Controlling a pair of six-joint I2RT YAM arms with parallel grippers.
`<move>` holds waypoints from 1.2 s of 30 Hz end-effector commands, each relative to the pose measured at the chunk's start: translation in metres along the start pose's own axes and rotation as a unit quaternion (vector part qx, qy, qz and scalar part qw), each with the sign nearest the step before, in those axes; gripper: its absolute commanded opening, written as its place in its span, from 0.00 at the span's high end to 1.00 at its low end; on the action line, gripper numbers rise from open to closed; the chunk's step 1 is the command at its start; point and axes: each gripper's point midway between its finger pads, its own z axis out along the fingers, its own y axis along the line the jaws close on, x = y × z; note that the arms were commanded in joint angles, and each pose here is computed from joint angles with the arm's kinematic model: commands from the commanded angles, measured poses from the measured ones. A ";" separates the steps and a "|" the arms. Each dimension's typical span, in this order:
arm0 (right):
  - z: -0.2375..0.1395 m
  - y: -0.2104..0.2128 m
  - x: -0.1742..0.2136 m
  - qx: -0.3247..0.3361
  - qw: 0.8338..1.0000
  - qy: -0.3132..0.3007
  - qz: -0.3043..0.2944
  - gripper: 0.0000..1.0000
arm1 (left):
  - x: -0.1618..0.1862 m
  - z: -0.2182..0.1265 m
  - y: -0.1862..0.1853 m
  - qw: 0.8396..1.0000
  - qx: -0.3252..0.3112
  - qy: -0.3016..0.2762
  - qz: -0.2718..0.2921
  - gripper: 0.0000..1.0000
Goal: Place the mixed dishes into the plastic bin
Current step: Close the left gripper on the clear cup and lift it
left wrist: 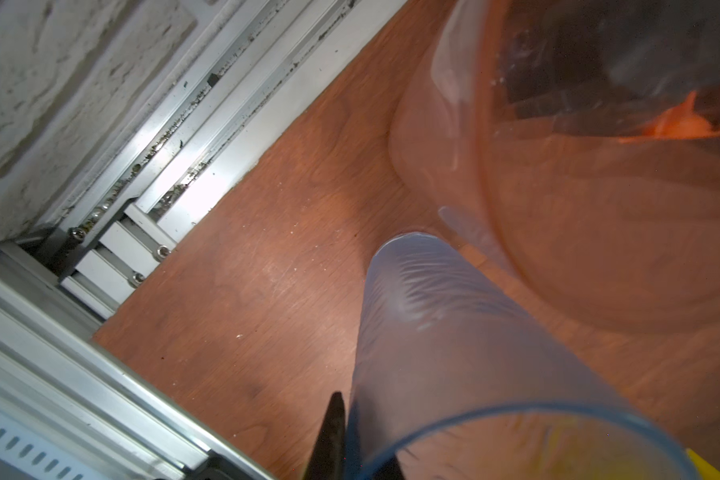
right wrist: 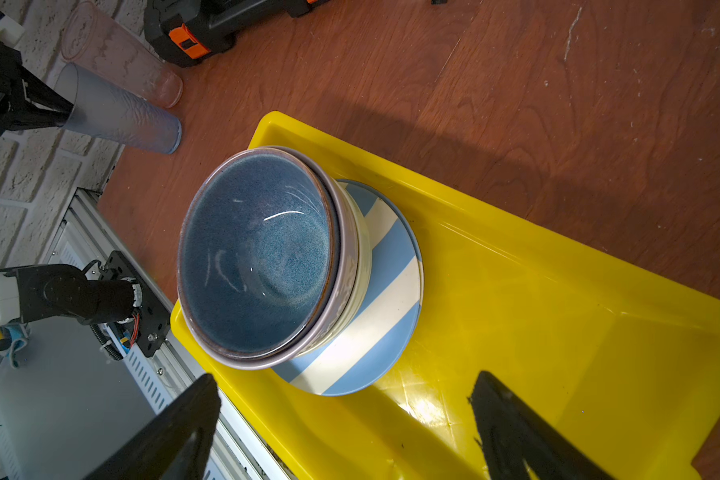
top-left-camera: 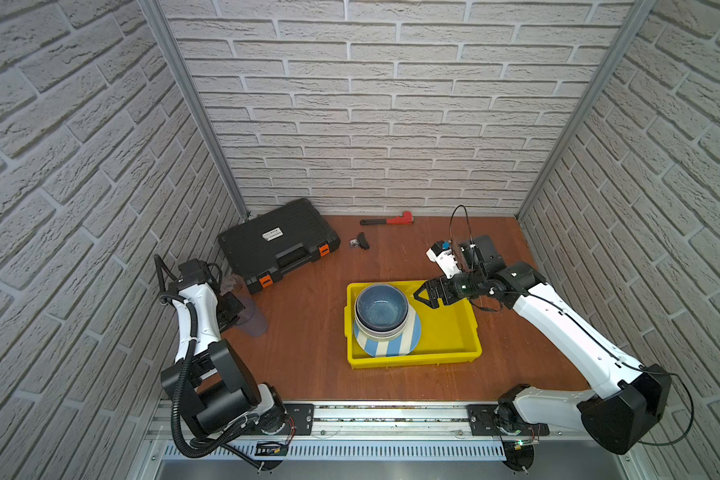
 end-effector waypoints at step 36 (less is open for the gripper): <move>-0.027 -0.007 -0.021 0.038 0.995 -0.083 0.030 0.15 | 0.014 -0.147 -0.225 0.942 0.127 -0.154 0.270 1.00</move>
